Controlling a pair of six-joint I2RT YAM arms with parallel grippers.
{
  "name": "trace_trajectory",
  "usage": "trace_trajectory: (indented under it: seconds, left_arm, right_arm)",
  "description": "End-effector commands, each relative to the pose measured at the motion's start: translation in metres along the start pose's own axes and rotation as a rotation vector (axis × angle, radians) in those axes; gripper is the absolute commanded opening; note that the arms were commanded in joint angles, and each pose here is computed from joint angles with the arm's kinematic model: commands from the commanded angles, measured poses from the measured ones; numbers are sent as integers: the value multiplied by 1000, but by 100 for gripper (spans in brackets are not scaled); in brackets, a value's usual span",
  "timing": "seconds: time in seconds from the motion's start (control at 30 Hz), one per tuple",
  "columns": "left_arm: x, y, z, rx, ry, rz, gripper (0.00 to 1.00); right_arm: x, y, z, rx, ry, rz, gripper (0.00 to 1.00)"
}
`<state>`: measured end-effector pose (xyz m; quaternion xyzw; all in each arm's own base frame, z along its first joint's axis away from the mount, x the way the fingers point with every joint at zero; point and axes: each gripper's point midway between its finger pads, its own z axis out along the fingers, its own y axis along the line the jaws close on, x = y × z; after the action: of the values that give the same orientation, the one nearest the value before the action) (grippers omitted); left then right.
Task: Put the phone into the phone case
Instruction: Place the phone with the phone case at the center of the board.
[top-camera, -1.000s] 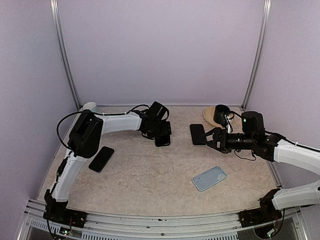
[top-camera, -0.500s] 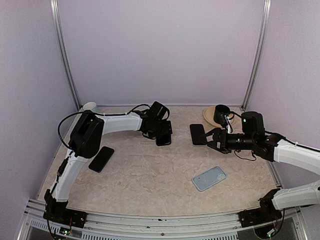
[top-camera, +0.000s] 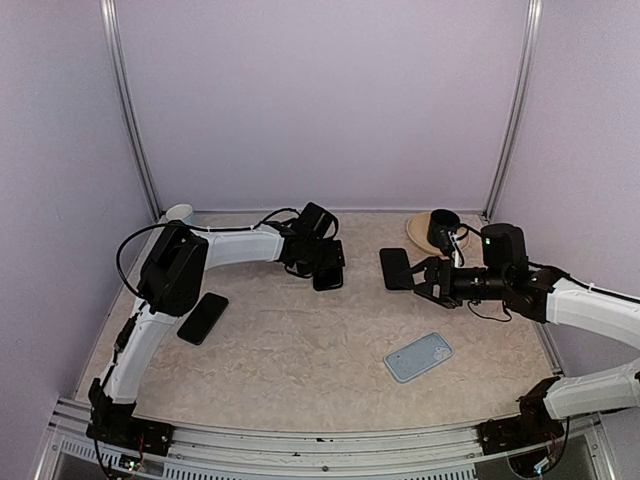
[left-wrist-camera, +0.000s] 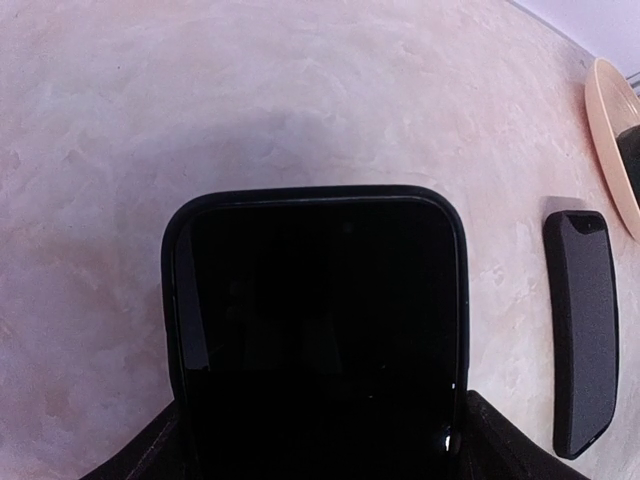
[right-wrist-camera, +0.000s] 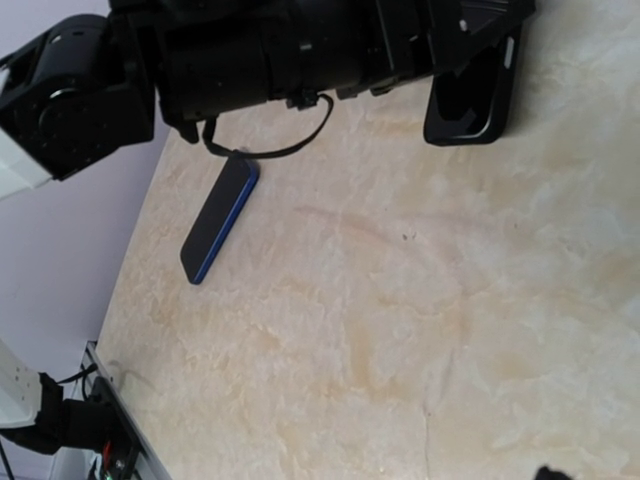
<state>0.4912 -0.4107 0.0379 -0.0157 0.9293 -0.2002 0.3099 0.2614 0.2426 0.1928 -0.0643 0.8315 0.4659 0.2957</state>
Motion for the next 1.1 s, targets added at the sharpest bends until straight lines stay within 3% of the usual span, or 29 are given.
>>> trace_trajectory:
  seconds: [0.0,1.07]
  left_arm:
    - [8,7,15,2,26,-29,75]
    - [35,18,5,-90,101,6,83]
  right_arm:
    - [-2,-5,0,15,-7,6,91]
    - [-7,-3,3,-2,-15,-11,91]
